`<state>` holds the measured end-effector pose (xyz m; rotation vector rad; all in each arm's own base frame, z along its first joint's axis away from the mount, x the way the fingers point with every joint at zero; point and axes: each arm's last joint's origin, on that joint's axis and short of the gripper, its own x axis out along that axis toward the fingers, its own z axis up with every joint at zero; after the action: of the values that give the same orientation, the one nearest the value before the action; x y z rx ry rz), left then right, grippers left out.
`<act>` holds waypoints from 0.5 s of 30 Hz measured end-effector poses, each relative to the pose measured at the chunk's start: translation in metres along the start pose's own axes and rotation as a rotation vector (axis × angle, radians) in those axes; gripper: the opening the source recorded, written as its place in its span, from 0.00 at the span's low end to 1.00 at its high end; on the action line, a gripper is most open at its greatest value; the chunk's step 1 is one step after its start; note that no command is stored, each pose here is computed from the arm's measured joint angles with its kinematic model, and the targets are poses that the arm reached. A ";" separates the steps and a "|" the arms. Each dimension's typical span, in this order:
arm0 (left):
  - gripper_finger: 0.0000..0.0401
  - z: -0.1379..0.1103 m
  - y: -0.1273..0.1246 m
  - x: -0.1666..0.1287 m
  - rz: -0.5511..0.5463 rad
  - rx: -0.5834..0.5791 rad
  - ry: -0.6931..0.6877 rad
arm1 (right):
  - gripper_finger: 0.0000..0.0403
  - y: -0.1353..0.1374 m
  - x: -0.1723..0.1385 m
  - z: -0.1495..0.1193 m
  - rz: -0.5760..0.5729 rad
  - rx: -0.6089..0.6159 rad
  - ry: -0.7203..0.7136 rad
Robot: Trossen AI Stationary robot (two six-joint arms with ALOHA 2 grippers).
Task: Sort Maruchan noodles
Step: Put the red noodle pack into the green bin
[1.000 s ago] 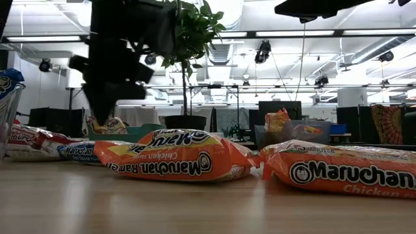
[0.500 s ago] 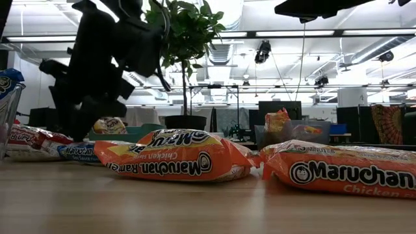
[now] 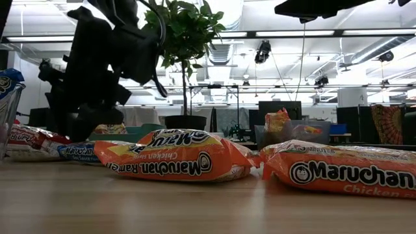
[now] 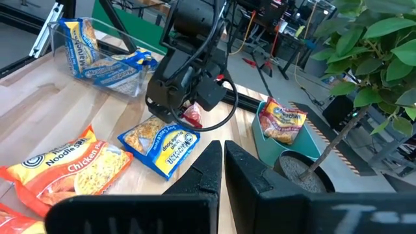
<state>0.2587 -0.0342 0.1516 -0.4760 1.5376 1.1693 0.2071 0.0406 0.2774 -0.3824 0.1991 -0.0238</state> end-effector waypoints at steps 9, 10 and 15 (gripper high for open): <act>0.50 -0.005 -0.004 0.013 -0.045 -0.014 -0.022 | 0.02 0.000 0.000 0.000 -0.001 -0.001 -0.002; 0.49 -0.005 -0.004 0.013 -0.046 -0.010 -0.024 | 0.02 0.000 0.000 0.000 -0.001 -0.001 -0.002; 0.39 -0.003 -0.005 0.013 -0.042 0.022 -0.080 | 0.02 0.000 0.000 0.000 -0.001 -0.001 -0.002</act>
<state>0.2570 -0.0352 0.1372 -0.4404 1.4637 1.1250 0.2071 0.0406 0.2775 -0.3836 0.1964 -0.0245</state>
